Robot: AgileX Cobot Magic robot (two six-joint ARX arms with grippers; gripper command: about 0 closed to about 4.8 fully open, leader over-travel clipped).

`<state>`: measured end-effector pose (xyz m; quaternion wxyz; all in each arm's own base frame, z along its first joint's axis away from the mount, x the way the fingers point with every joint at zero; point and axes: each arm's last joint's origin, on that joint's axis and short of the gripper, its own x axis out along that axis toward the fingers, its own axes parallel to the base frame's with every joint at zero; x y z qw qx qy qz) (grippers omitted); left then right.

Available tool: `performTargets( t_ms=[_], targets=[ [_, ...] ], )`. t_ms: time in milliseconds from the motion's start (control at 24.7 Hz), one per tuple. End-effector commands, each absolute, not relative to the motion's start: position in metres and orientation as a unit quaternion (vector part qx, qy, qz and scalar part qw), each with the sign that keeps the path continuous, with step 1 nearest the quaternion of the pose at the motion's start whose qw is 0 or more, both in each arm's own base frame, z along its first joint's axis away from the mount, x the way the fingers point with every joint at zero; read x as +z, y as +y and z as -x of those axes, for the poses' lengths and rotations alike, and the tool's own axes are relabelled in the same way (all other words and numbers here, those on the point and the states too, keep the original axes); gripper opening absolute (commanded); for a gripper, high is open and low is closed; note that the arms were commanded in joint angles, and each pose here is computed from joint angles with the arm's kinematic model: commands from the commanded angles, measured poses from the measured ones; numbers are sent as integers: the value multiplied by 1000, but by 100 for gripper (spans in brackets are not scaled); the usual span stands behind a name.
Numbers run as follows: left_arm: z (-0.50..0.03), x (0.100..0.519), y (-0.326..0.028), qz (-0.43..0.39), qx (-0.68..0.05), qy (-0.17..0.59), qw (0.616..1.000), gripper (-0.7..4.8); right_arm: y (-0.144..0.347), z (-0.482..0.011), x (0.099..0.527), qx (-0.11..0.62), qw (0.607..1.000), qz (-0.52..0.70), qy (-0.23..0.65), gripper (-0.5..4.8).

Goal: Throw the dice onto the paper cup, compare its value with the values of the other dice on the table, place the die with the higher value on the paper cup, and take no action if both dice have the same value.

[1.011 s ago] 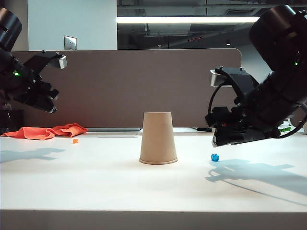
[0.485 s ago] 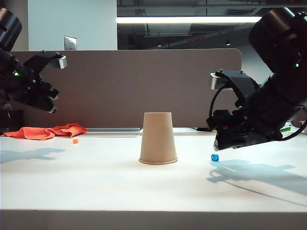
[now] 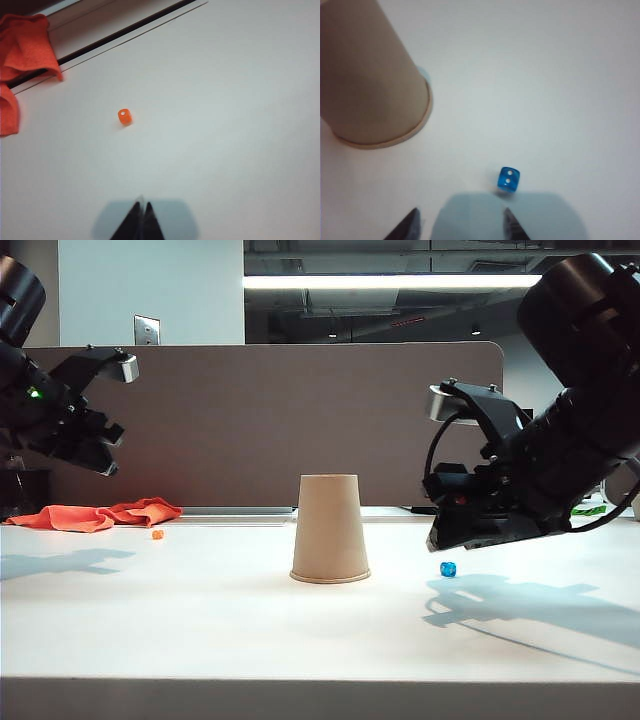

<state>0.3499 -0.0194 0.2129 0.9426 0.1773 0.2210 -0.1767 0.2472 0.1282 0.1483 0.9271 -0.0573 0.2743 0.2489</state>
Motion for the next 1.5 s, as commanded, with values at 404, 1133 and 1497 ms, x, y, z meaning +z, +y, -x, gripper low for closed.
performTargets(
  t_ms=[404,1133,1497],
  targets=[
    [-352,221,-20,-174,-173,188,951,-5,130,-255,150,212,946,61,239,212],
    [-352,221,-21,-172,-182,186,950,-5,135,-268,131,189,952,55,233,212],
    [-352,221,-21,-172,-182,186,950,-5,137,-274,132,173,957,57,226,211]
  ],
)
